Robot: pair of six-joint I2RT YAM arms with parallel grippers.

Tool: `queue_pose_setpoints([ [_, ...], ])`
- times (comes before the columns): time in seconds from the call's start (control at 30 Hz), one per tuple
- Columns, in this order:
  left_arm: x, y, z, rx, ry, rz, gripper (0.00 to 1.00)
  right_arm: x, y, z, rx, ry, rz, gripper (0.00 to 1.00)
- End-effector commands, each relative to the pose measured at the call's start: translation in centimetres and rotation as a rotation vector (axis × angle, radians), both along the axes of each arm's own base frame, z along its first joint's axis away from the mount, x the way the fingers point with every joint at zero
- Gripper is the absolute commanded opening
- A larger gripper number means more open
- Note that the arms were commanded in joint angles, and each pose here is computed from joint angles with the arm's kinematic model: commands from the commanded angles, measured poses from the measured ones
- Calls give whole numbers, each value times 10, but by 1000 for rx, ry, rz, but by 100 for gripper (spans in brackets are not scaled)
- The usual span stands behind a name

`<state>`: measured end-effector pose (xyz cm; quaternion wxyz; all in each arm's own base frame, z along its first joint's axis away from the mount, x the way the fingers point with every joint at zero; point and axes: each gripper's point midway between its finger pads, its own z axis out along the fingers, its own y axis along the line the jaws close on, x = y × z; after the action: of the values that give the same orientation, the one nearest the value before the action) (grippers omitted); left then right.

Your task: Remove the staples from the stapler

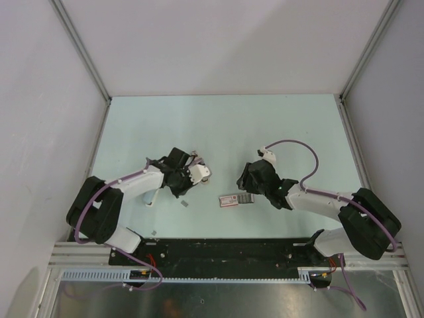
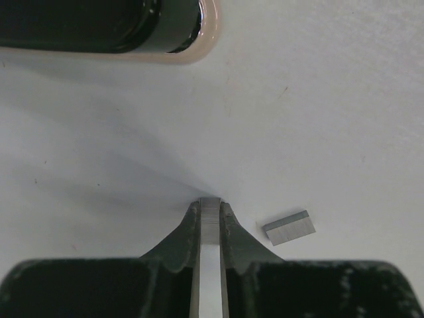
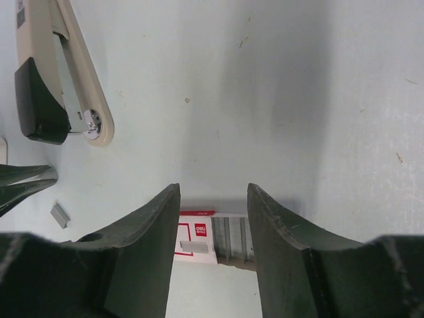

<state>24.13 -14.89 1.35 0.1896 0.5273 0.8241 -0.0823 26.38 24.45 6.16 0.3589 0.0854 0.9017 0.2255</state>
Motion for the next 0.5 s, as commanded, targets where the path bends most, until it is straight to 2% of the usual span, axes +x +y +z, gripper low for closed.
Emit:
queue_pose_setpoints([
  [0.0, -1, -10, 2, -33, 19, -2, 5, 3, 8, 25, 55, -72, 18, 51],
  [0.13, 4, -15, 24, -67, -12, 8, 4, 2, 17, 47, 99, -128, 67, 51],
  [0.23, 10, -25, 61, -139, -58, 15, 3, -1, 30, 73, 153, -187, 132, 58],
  [0.33, 18, -42, 126, -280, -145, 3, 4, -5, 45, 108, 220, -252, 212, 71],
  [0.47, 17, -63, 236, -561, -271, -45, 5, -17, 66, 162, 337, -382, 339, 84],
])
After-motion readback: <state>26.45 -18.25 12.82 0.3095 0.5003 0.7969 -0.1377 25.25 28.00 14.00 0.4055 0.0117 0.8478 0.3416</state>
